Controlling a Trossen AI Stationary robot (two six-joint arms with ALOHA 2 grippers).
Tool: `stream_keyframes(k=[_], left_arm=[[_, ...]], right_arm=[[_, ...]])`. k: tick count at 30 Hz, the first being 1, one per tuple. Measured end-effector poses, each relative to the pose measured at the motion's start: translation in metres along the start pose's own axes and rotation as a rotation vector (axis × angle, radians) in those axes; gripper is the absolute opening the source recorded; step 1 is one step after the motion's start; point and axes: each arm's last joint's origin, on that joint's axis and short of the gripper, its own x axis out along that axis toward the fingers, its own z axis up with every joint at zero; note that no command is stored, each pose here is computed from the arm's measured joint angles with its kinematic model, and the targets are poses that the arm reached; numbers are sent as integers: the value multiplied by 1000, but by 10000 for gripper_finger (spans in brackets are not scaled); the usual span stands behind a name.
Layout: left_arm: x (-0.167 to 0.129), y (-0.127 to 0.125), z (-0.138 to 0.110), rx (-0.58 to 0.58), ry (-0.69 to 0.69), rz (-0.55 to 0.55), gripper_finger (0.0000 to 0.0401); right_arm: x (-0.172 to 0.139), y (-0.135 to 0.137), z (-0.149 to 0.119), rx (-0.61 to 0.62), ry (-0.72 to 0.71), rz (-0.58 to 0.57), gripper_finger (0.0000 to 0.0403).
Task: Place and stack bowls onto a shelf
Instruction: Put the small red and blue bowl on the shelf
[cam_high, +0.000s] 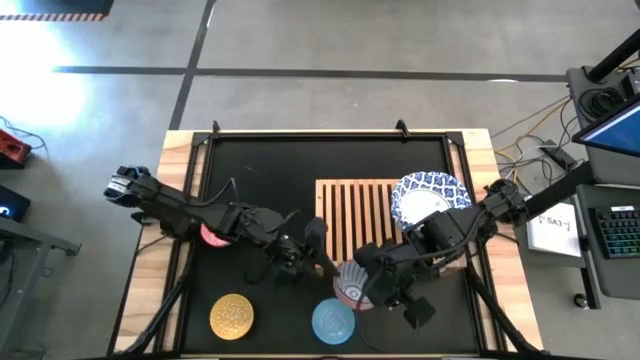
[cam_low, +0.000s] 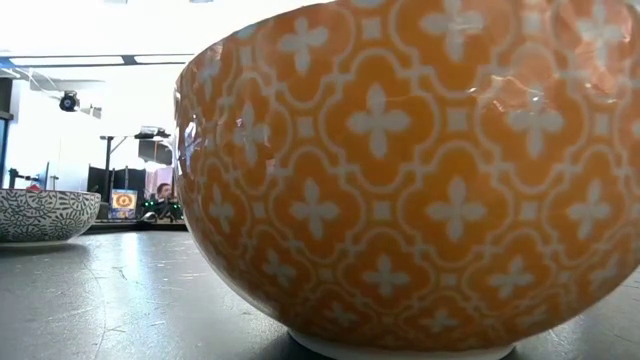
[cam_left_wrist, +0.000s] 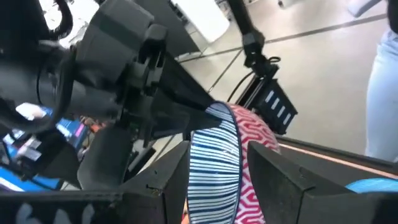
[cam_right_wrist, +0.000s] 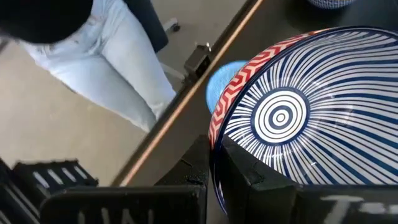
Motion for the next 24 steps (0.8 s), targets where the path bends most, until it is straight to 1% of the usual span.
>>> stream_keyframes(k=[6, 10, 15, 21, 24], left_arm=[[7, 9, -18, -40, -6, -1, 144], [7, 16, -29, -88, 11, 16, 144], [8, 18, -34, -132, -2, -12, 144], [6, 23, -40, -196, 11, 6, 144], [5, 26, -42, -249, 12, 18, 144]], right_arm=[[-12, -12, -8, -71, 34, -19, 12], [-21, -23, -15, -72, 66, -31, 12], [-32, -34, -20, -72, 62, -60, 12], [-40, -42, -24, -93, 58, -73, 12], [-43, -46, -26, -97, 62, -82, 12]])
